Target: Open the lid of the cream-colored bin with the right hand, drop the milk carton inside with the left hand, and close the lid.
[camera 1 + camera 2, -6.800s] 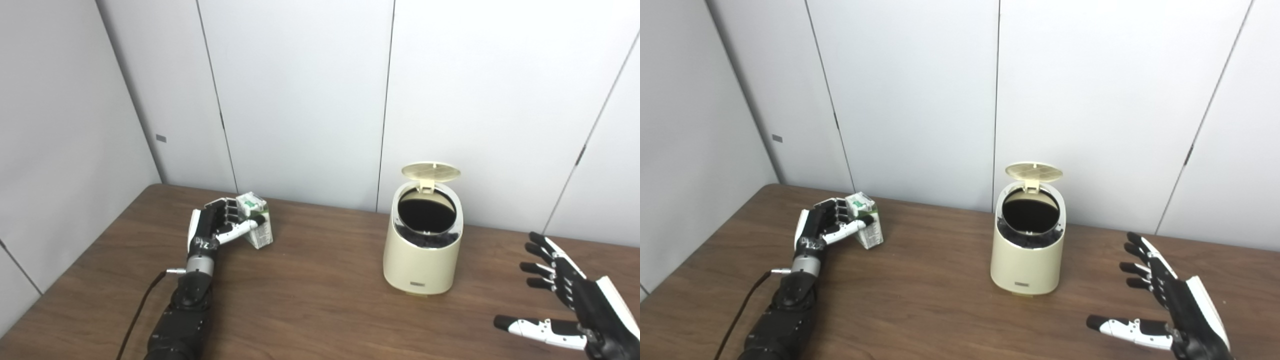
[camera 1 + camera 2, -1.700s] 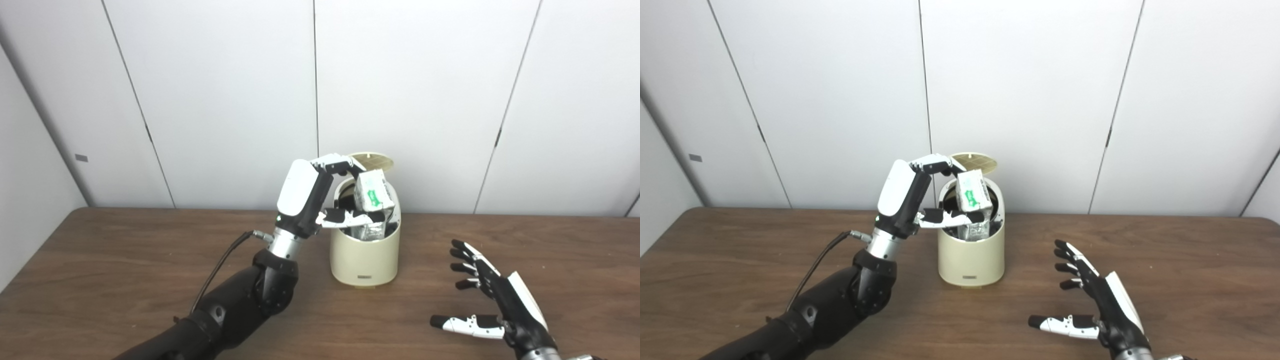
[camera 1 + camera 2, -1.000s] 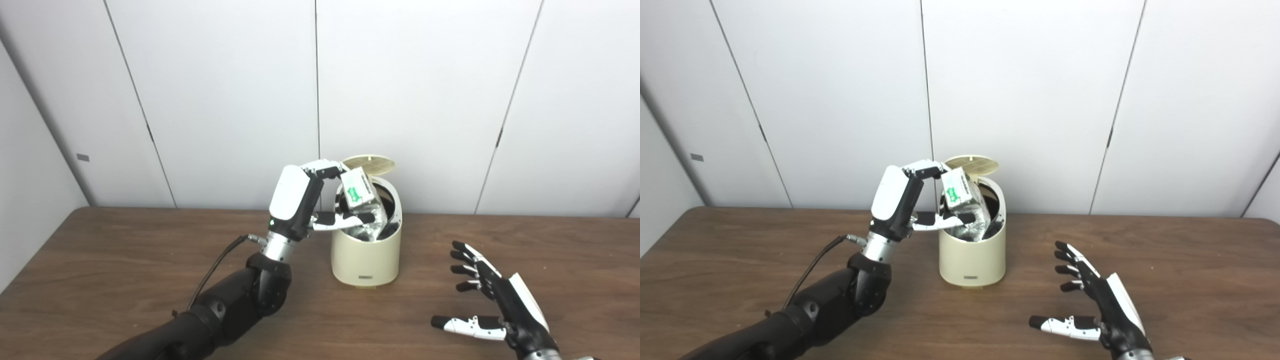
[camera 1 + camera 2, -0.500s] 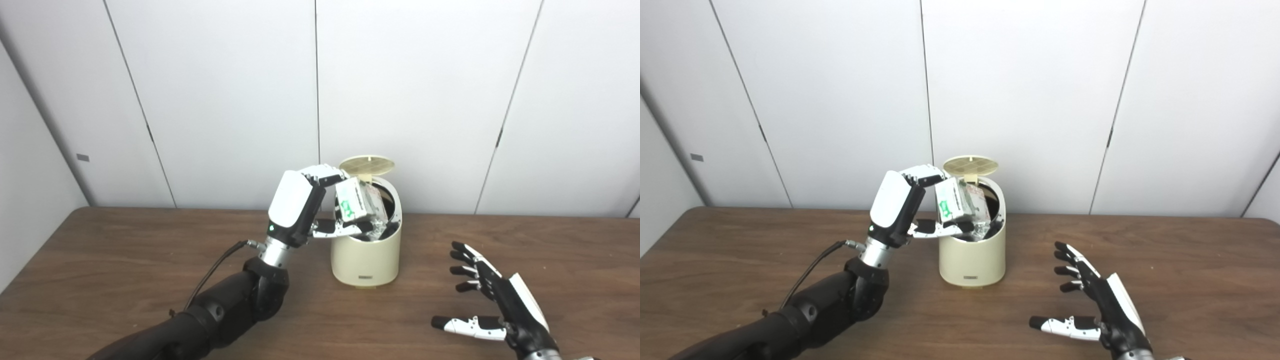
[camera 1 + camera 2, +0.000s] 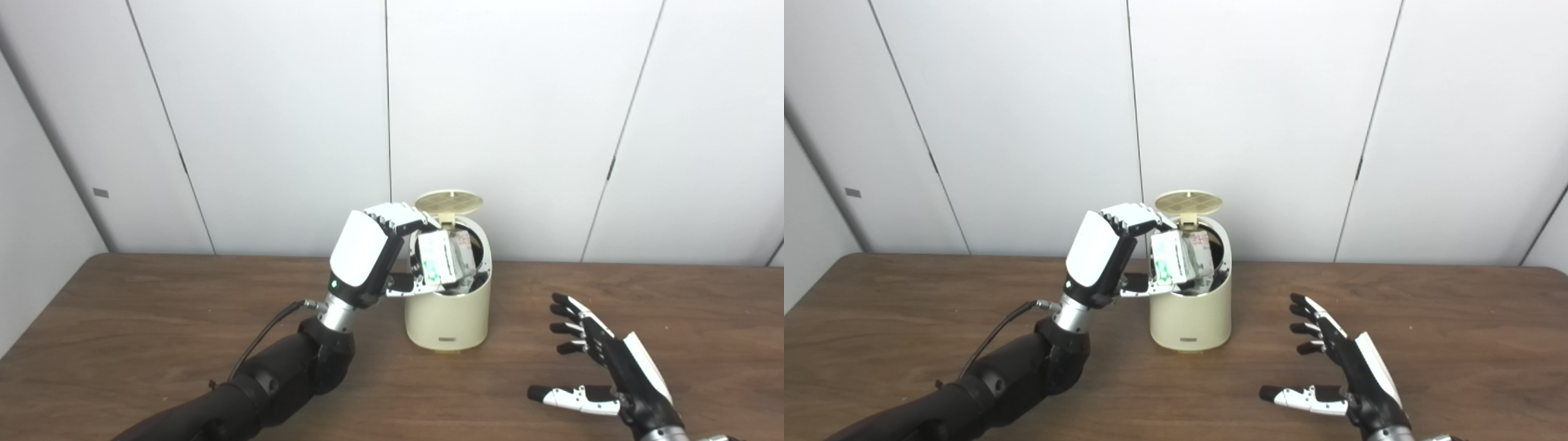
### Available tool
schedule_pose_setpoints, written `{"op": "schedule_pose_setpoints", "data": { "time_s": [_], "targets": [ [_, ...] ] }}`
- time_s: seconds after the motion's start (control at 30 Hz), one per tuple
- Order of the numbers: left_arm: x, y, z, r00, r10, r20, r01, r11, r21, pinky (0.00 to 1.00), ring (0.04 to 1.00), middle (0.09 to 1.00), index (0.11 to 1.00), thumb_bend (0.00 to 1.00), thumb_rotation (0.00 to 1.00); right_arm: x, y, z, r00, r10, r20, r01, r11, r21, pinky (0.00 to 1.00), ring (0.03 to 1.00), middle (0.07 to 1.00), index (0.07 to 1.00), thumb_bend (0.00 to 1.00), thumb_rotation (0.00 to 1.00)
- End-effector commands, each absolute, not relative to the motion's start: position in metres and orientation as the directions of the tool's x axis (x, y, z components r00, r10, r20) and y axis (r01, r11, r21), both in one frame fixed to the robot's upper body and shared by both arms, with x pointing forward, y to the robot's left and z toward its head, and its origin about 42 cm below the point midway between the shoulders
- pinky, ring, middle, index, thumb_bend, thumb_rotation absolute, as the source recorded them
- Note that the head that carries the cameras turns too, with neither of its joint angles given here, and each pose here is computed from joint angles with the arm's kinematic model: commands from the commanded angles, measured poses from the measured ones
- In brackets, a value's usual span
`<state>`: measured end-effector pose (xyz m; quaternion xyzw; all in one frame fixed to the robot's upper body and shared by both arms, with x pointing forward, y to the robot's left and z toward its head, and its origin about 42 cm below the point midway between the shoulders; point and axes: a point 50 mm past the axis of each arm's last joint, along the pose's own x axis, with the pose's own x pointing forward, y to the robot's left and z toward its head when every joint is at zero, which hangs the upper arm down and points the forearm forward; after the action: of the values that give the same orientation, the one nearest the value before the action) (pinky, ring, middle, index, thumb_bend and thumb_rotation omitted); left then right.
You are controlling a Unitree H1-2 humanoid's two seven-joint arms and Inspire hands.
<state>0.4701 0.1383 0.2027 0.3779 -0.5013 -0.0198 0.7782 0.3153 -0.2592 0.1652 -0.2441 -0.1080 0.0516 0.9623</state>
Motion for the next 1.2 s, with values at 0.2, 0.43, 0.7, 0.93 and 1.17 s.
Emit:
{"op": "schedule_pose_setpoints", "data": {
  "time_s": [0.2, 0.43, 0.7, 0.93, 1.17],
  "targets": [
    [0.481, 0.141, 0.225, 0.449, -0.346, 0.824, -0.432, 0.723, 0.539, 0.44, 0.521, 0.487, 0.499, 0.52, 0.00, 0.319, -0.261, 0.180, 0.951, 0.166, 0.260, -0.019, 0.873, -0.487, 0.66, 0.795, 0.863, 0.879, 0.76, 0.21],
    [0.483, 0.146, 0.232, 0.437, -0.299, 0.849, -0.498, 0.705, 0.505, 0.38, 0.510, 0.487, 0.498, 0.52, 0.00, 0.320, -0.262, 0.177, 0.952, 0.164, 0.260, -0.014, 0.869, -0.495, 0.65, 0.792, 0.864, 0.881, 0.75, 0.22],
    [0.486, 0.151, 0.237, 0.445, -0.272, 0.853, -0.517, 0.700, 0.493, 0.37, 0.513, 0.487, 0.498, 0.52, 0.00, 0.318, -0.261, 0.178, 0.953, 0.163, 0.255, -0.015, 0.868, -0.496, 0.64, 0.784, 0.865, 0.880, 0.76, 0.24],
    [0.486, 0.152, 0.237, 0.451, -0.266, 0.852, -0.521, 0.697, 0.493, 0.38, 0.514, 0.488, 0.498, 0.52, 0.00, 0.316, -0.261, 0.178, 0.957, 0.162, 0.240, -0.022, 0.868, -0.497, 0.65, 0.789, 0.868, 0.883, 0.77, 0.28],
    [0.486, 0.153, 0.233, 0.469, -0.278, 0.838, -0.509, 0.690, 0.514, 0.39, 0.517, 0.488, 0.497, 0.52, 0.00, 0.315, -0.260, 0.178, 0.958, 0.159, 0.238, -0.021, 0.868, -0.496, 0.67, 0.794, 0.869, 0.883, 0.77, 0.27]
  ]
}}
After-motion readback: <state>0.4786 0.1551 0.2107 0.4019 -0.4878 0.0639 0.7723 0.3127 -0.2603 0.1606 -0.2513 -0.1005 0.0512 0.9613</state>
